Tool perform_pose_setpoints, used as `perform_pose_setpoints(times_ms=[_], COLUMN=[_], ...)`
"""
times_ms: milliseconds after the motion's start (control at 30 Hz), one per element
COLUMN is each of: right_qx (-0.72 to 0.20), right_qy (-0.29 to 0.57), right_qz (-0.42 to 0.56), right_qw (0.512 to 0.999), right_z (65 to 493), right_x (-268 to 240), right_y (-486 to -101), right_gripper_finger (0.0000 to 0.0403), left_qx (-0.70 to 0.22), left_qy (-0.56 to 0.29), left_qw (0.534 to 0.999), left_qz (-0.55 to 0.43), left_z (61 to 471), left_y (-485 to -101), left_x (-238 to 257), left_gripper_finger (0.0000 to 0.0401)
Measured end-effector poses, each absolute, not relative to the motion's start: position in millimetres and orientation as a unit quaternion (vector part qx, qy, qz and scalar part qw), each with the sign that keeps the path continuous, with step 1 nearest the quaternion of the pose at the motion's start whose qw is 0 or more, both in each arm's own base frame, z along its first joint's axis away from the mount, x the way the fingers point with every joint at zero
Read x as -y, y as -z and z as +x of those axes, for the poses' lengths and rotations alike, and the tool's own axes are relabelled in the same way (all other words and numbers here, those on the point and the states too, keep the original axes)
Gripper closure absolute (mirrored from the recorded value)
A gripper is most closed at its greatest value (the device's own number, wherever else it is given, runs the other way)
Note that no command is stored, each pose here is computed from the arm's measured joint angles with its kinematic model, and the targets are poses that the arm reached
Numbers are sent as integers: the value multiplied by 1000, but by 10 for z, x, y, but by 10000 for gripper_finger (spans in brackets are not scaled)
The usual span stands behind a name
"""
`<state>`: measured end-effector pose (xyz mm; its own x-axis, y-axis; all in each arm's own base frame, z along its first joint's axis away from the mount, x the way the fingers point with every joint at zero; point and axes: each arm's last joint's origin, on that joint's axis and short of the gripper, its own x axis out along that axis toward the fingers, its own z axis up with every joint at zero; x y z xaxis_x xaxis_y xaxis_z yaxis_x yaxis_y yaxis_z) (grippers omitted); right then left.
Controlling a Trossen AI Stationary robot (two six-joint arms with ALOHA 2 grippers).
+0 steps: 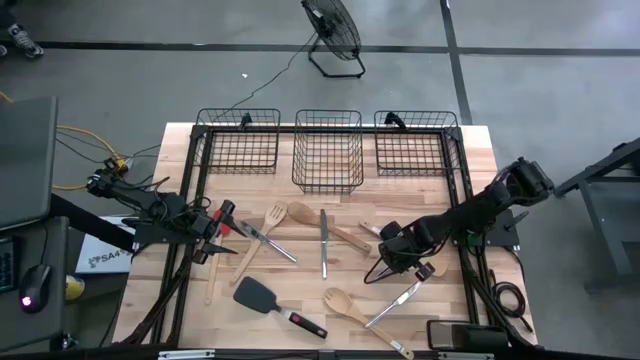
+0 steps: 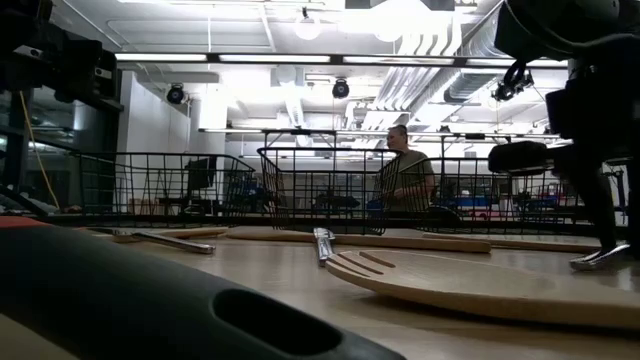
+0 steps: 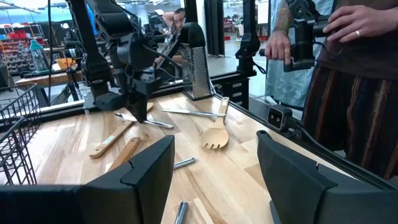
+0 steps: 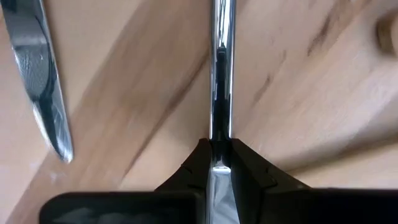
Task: Pick & Place Kitchen Items
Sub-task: Put the silver table knife into the right wire basket
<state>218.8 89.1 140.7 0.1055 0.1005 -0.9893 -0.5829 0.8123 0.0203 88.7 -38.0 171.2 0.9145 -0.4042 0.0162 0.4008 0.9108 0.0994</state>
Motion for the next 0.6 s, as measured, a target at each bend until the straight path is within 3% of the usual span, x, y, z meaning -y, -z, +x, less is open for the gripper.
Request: perform_pose_setpoints(times_ms=[600], right_qx=[-594], right_qy=[-118], right_qz=[-100], right_qw=[789], right_z=[2359], right_x=[-714], right_y=[-1883], right_gripper_finger=[373], left_qx=[18], left_qy=[206], left_qw=[977], left_qz=[47], left_z=[887], left_y=[-1713], left_x=[380], left_gripper_finger=[174])
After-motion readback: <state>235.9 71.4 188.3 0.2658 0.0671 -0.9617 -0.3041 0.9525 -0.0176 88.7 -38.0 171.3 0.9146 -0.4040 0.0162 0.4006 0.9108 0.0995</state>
